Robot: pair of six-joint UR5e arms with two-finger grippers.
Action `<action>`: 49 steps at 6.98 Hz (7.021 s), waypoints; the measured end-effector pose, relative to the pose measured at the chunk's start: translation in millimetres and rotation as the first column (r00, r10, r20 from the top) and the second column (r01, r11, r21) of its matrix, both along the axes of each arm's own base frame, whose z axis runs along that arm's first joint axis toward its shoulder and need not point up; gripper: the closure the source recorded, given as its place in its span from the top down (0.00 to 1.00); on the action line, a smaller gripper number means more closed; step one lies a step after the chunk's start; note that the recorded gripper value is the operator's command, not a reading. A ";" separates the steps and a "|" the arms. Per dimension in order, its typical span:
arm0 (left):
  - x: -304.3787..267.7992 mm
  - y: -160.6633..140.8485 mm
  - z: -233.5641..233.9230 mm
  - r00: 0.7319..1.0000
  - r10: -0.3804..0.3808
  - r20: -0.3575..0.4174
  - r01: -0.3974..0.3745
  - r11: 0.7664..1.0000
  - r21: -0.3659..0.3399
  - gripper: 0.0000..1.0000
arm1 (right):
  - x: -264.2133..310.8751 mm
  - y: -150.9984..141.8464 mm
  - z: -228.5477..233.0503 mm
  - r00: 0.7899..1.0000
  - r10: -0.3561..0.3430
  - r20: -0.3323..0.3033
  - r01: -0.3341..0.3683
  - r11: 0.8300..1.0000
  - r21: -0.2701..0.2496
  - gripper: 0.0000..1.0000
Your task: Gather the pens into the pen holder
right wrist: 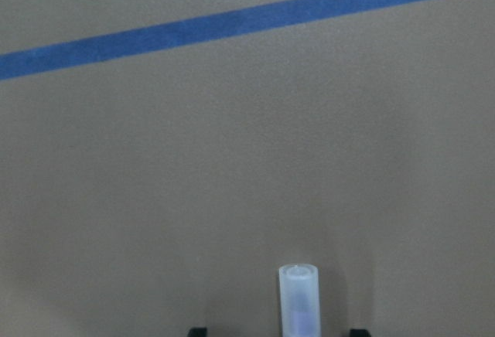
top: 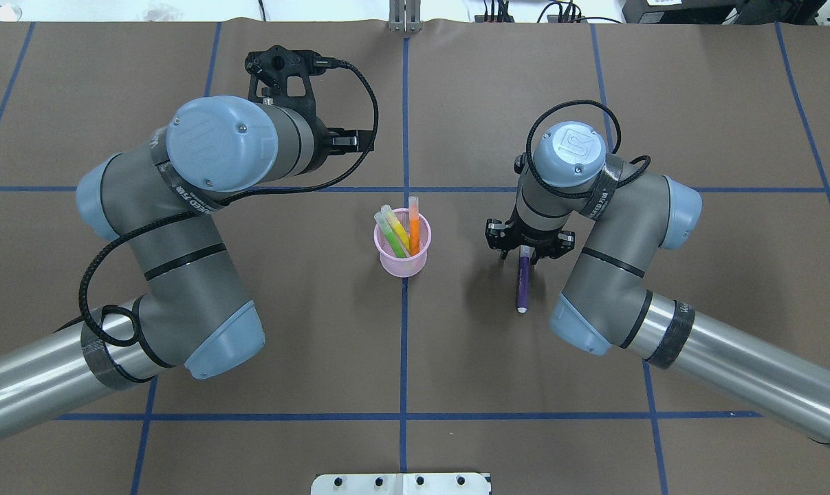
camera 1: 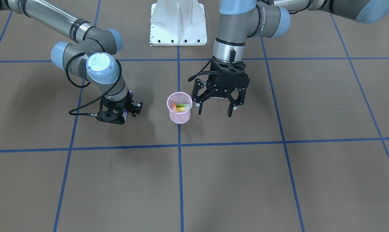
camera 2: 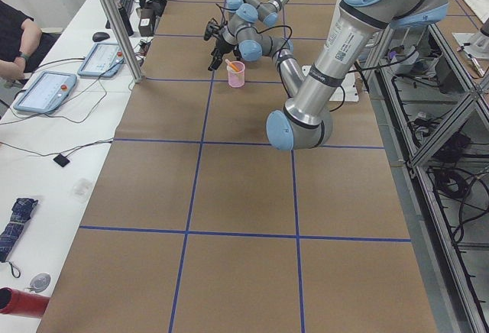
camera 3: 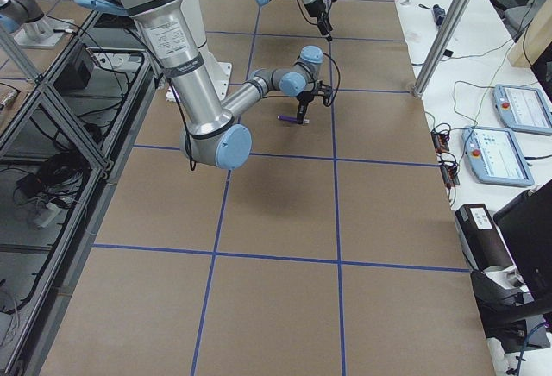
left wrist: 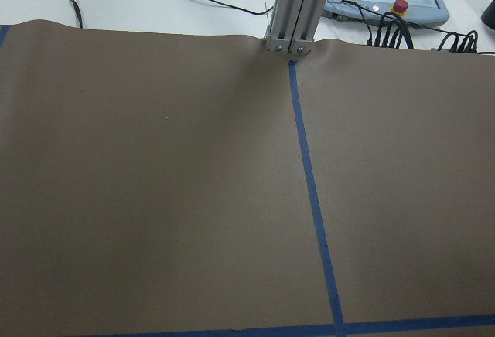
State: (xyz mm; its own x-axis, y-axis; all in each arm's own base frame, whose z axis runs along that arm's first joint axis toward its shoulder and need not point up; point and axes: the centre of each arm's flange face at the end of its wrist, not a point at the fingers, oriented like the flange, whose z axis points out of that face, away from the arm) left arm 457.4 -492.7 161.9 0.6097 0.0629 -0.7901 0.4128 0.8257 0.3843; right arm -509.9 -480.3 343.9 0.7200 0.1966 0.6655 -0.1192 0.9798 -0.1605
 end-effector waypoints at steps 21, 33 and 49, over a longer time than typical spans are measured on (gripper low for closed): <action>-17.1 -24.1 20.5 0.996 0.028 0.084 -0.028 1.000 -0.003 0.88 | 85.5 -5.1 -73.7 0.988 0.121 0.092 -0.126 0.990 0.057 0.00; -225.6 -110.3 245.4 0.917 0.347 0.198 -0.306 0.929 -0.209 0.99 | 35.8 52.8 -229.3 0.861 0.457 0.222 -0.504 0.707 0.497 0.00; -231.8 -130.1 282.2 0.922 0.330 0.201 -0.284 0.932 -0.227 0.99 | -71.9 107.4 -210.6 0.879 0.462 0.116 -0.421 0.639 0.643 1.00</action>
